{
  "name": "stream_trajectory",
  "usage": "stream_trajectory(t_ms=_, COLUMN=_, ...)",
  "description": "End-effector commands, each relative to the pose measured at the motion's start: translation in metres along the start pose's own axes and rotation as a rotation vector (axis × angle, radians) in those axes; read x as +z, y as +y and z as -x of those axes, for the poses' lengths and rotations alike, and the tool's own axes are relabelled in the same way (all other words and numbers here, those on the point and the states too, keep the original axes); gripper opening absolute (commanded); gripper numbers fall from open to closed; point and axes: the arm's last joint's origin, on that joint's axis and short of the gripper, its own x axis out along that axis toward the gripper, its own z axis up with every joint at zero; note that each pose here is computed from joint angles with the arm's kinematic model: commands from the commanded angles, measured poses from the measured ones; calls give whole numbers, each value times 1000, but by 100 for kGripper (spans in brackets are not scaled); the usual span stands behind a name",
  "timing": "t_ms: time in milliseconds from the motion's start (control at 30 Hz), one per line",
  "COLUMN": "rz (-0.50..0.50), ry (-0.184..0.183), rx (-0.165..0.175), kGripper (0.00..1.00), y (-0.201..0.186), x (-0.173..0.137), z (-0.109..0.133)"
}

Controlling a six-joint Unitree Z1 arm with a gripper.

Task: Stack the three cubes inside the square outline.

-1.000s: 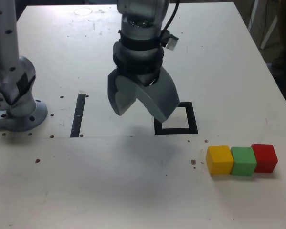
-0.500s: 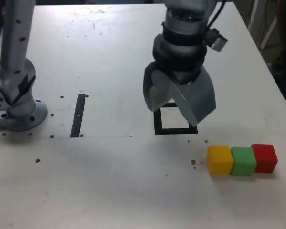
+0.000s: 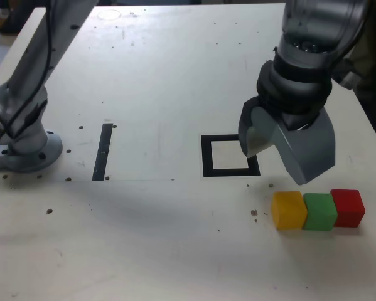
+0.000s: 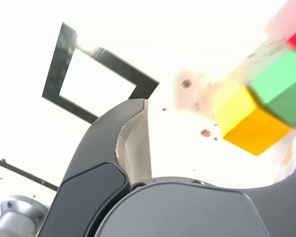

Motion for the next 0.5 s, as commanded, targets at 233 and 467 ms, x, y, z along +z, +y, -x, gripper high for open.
stream_trajectory(t_ms=233, rz=-123, ry=6, rx=58, kGripper=98, y=15, x=30, z=0)
stream_trajectory(t_ms=467, rz=-198, ry=-8, rx=130, kGripper=98, y=31, x=46, z=2)
